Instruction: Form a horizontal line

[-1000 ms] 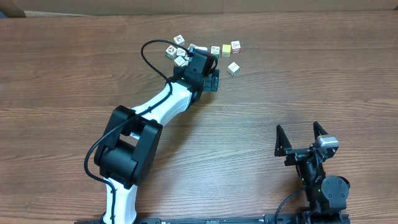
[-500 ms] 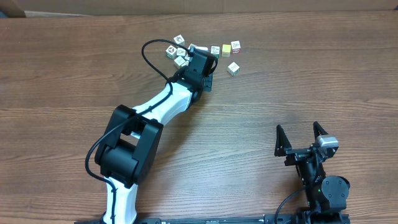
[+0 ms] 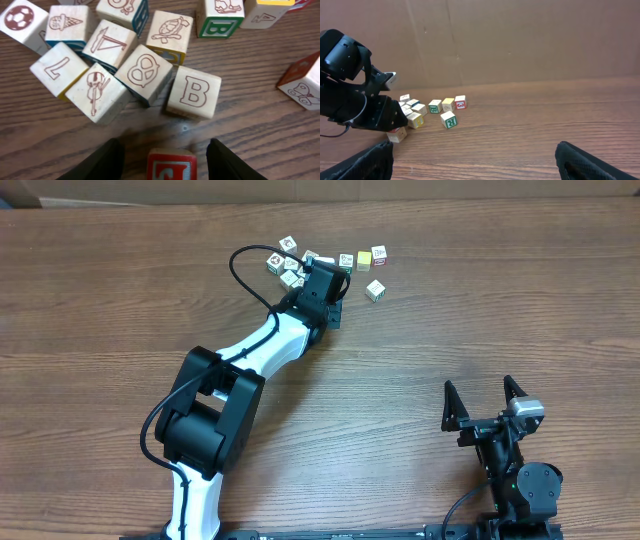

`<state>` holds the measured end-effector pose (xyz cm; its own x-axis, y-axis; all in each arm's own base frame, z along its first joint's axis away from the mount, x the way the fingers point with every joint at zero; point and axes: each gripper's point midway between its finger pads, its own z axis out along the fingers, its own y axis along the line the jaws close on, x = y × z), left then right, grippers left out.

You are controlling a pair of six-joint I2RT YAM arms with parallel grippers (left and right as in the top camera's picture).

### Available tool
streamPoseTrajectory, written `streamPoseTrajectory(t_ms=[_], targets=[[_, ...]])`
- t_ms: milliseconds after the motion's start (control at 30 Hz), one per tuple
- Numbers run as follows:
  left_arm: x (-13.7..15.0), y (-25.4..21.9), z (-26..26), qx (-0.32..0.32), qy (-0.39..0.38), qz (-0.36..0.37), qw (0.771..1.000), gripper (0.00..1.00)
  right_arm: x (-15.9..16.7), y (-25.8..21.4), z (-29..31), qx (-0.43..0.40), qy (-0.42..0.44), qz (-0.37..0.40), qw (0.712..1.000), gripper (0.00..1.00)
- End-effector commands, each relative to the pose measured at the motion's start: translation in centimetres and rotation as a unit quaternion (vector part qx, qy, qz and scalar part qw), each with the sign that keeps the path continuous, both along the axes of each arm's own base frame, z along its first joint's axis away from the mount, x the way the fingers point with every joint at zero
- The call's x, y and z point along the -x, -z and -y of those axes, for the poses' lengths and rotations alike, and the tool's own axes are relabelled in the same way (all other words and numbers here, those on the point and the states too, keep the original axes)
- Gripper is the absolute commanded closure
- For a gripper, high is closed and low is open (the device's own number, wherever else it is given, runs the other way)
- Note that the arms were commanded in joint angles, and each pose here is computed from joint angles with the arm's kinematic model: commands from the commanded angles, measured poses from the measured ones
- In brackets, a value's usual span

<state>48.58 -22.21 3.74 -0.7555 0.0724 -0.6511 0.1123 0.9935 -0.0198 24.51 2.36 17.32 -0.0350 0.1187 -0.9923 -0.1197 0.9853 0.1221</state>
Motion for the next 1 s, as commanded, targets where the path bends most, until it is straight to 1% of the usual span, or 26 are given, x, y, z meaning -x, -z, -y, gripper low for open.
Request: streamPoseTrajectory(t_ms=[0,733,967], targets=[[0.0,0.6,0.9,0.01,0.009,-0.006,1.0,0.48,0.0,0.2,0.3,0.003,0.007,0.001,1.0,0.0],[0.9,1.5,0.4,-0.002,0.009,-0.031,0.999,0.5,0.0,0.2,0.3,0.003,0.007,0.001,1.0,0.0],[1.2,1.6,0.7,0.004,0.015,-0.037,0.999,0.51,0.0,0.2,0.3,0.003,0.007,0.001,1.0,0.0]])
